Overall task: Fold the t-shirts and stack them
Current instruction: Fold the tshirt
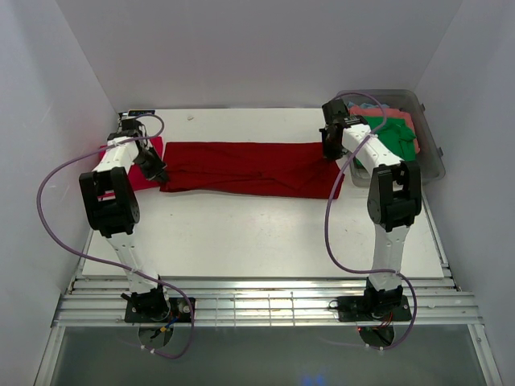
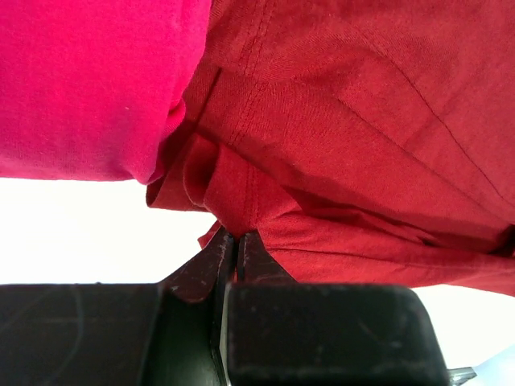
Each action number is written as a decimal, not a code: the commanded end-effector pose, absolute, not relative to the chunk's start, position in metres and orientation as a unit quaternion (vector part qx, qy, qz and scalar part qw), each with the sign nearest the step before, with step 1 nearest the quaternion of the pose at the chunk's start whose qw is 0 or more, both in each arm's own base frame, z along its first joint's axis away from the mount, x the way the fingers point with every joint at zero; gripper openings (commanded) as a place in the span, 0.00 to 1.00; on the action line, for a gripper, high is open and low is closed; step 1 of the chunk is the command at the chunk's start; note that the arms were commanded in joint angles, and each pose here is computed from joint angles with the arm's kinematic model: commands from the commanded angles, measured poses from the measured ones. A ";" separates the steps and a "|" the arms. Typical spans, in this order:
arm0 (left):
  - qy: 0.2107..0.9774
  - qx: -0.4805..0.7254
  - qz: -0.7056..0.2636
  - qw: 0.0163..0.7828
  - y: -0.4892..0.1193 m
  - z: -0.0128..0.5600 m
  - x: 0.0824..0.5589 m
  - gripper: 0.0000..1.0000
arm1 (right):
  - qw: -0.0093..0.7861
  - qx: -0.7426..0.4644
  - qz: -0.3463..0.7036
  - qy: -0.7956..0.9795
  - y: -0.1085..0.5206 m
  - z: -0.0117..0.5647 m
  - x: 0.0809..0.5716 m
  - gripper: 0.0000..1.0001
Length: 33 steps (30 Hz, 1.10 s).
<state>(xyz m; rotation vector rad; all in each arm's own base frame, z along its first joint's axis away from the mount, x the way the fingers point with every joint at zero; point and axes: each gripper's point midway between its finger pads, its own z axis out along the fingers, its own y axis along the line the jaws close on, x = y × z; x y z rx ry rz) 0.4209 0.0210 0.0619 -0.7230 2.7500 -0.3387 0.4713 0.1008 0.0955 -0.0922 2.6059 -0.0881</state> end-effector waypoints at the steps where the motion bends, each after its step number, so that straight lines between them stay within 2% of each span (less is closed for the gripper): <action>1: 0.946 -0.242 -0.136 0.165 0.023 0.078 0.435 0.06 | 0.266 -0.031 -0.052 0.962 0.089 0.101 0.477 0.08; 14: 0.945 -0.238 -0.155 0.164 0.022 0.069 0.455 0.15 | 0.266 -0.024 -0.067 0.961 0.077 0.102 0.477 0.08; 19: 0.944 -0.234 -0.157 0.172 0.025 0.069 0.469 0.22 | 0.263 -0.023 -0.071 0.962 0.075 0.099 0.477 0.08; 26: 0.937 -0.229 -0.161 0.209 0.029 0.090 0.499 0.38 | 0.260 -0.024 -0.070 0.963 0.076 0.097 0.479 0.08; 27: 0.936 -0.229 -0.161 0.213 0.030 0.095 0.504 0.48 | 0.261 -0.024 -0.068 0.963 0.077 0.099 0.480 0.08; 28: 0.936 -0.229 -0.160 0.214 0.031 0.096 0.507 0.53 | 0.259 -0.025 -0.069 0.963 0.078 0.097 0.482 0.09; 29: 0.935 -0.230 -0.161 0.216 0.032 0.098 0.510 0.56 | 0.261 -0.025 -0.067 0.963 0.079 0.098 0.484 0.21; 31: 0.932 -0.231 -0.158 0.233 0.035 0.111 0.520 0.59 | 0.280 -0.023 -0.066 0.957 0.080 0.108 0.493 0.36; 33: 0.925 -0.233 -0.151 0.259 0.039 0.130 0.529 0.59 | 0.305 -0.016 -0.069 0.950 0.078 0.123 0.500 0.40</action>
